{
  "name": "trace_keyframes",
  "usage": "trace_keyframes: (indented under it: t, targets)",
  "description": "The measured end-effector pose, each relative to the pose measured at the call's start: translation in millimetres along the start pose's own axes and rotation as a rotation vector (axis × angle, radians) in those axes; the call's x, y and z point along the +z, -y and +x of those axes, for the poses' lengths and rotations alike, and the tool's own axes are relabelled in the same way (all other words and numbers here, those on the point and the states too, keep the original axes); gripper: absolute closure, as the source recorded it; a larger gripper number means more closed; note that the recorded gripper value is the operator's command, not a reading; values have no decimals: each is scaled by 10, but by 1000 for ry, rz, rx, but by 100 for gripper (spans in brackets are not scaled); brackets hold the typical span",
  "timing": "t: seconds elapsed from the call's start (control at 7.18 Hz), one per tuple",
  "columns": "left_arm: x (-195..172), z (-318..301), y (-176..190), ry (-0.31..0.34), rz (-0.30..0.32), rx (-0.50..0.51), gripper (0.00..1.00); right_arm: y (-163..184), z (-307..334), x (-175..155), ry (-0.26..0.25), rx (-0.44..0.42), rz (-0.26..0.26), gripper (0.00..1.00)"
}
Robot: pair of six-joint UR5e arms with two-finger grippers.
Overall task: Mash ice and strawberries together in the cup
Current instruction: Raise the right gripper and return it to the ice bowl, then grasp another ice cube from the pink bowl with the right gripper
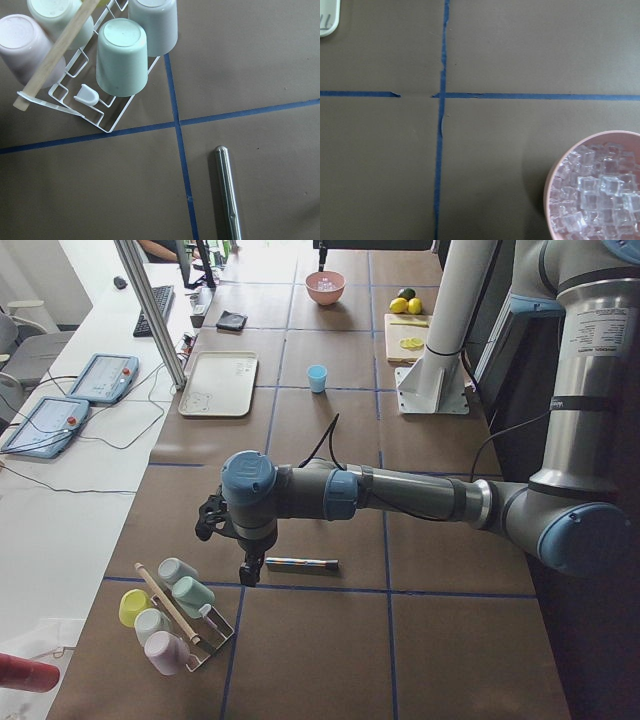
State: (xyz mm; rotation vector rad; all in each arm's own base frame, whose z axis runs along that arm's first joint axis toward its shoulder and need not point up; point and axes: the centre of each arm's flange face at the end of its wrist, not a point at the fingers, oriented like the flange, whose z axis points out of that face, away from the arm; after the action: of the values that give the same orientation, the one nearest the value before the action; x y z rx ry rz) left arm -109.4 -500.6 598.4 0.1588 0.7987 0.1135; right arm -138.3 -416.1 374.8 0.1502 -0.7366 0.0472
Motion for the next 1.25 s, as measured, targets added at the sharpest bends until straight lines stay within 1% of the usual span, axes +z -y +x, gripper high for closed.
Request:
trace_keyframes:
  t: [0.14, 0.28, 0.42, 0.7, 0.84, 0.98, 1.11, 1.25]
  targets:
    - [-8, 9, 2, 0, 2, -1, 0, -40, 414, 128, 15, -31, -9, 1]
    - [-16, 19, 7, 0, 3, -9, 0, -88, 752, 320, 19, -56, -17, 1]
    - [-26, 33, 15, 1, 5, -19, 0, -106, 994, 524, 20, -66, -20, 1]
    - [-40, 50, 23, 2, 8, -23, 0, -85, 1279, 871, 4, -54, -48, 1]
    - [-44, 53, 24, 2, 9, -23, 0, -74, 1378, 1008, -7, -40, -67, 9]
    - [-46, 56, 25, 2, 9, -23, 0, -74, 1472, 1127, -19, -27, -86, 19]
    - [-48, 58, 25, 2, 10, -23, 0, -80, 1533, 1206, -26, -21, -100, 23]
    - [-48, 58, 26, 2, 10, -23, 0, -86, 1570, 1254, -31, -26, -110, 24]
